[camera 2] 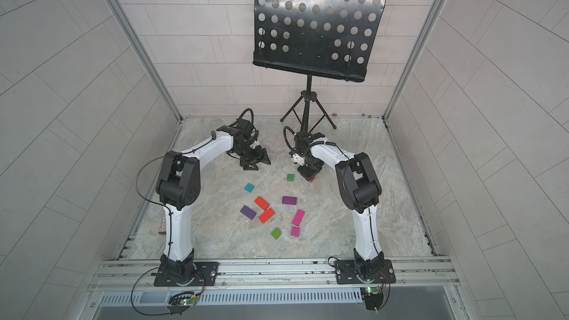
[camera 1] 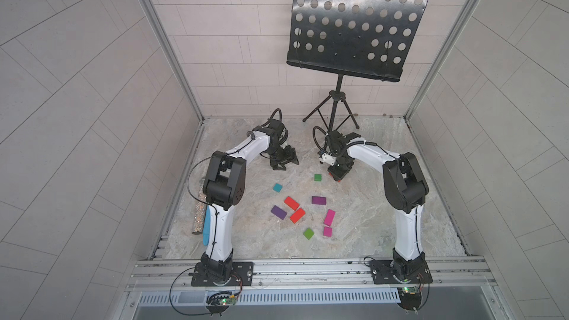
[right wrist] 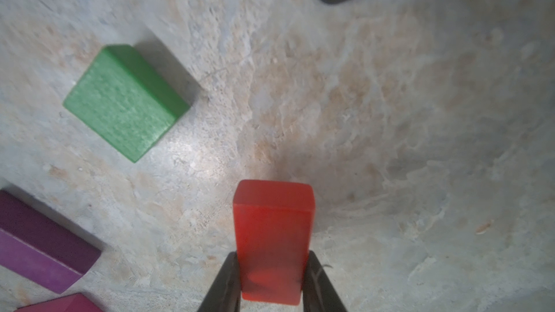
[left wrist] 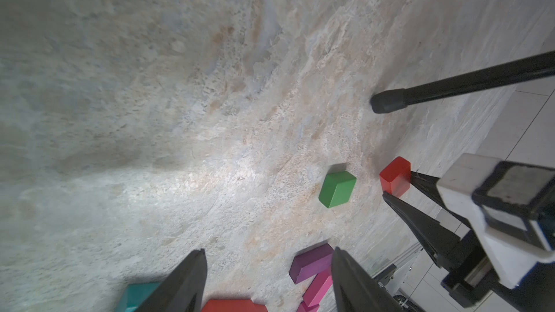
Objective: Assemble the number 7 with building blocks
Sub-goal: Place the building block at the center of the board.
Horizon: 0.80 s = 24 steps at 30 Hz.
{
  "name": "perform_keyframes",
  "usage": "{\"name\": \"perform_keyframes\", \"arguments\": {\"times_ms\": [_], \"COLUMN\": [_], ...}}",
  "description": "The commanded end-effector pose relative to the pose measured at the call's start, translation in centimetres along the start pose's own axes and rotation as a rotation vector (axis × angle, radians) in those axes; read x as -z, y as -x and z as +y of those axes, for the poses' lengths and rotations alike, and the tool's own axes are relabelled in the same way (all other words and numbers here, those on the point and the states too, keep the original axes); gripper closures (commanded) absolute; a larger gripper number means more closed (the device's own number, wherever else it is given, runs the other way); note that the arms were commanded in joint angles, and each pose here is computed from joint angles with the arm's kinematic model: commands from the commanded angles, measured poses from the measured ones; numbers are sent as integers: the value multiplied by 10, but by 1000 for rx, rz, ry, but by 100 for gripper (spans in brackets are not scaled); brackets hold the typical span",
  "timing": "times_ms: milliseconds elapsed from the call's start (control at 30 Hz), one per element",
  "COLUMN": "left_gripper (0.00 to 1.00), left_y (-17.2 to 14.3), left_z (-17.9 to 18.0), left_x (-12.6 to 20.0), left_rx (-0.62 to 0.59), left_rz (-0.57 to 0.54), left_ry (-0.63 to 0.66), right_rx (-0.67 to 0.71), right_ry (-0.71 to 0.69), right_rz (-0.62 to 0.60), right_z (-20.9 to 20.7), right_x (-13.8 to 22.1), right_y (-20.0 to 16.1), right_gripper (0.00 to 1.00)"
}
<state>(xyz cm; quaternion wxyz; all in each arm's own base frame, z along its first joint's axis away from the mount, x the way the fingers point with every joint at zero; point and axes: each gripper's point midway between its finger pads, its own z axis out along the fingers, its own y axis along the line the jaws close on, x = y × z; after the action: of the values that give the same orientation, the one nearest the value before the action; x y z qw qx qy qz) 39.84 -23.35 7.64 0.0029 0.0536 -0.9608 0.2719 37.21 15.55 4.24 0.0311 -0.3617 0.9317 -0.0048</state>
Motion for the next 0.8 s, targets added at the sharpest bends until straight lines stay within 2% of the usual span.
{"name": "perform_keyframes", "arguments": {"times_ms": [0,300,367,500,633,767], "left_gripper": [28,28,28,30,33,34], "left_y": [-7,-12,-13,-19,-27,-36], "left_z": [4,4,5,-5,-15,-25], "left_x": [-5,-7,-8,-14,-19,-27], "left_rx": [13,19,20,0,-25,-66], "left_rz": [29,33,35,52,63,93], "left_ry": [5,5,9,6,5,-5], "right_rx": [38,58,56,-3,-196,-514], "right_ry": [41,39,31,16,21,215], "right_rz": [14,17,11,-49,-174,-314], "right_z": [8,14,13,10,4,9], "right_x": [-8,-13,-9,14,52,79], "right_y": [-1,3,3,9,17,21], "right_gripper": [68,61,52,42,40,37]}}
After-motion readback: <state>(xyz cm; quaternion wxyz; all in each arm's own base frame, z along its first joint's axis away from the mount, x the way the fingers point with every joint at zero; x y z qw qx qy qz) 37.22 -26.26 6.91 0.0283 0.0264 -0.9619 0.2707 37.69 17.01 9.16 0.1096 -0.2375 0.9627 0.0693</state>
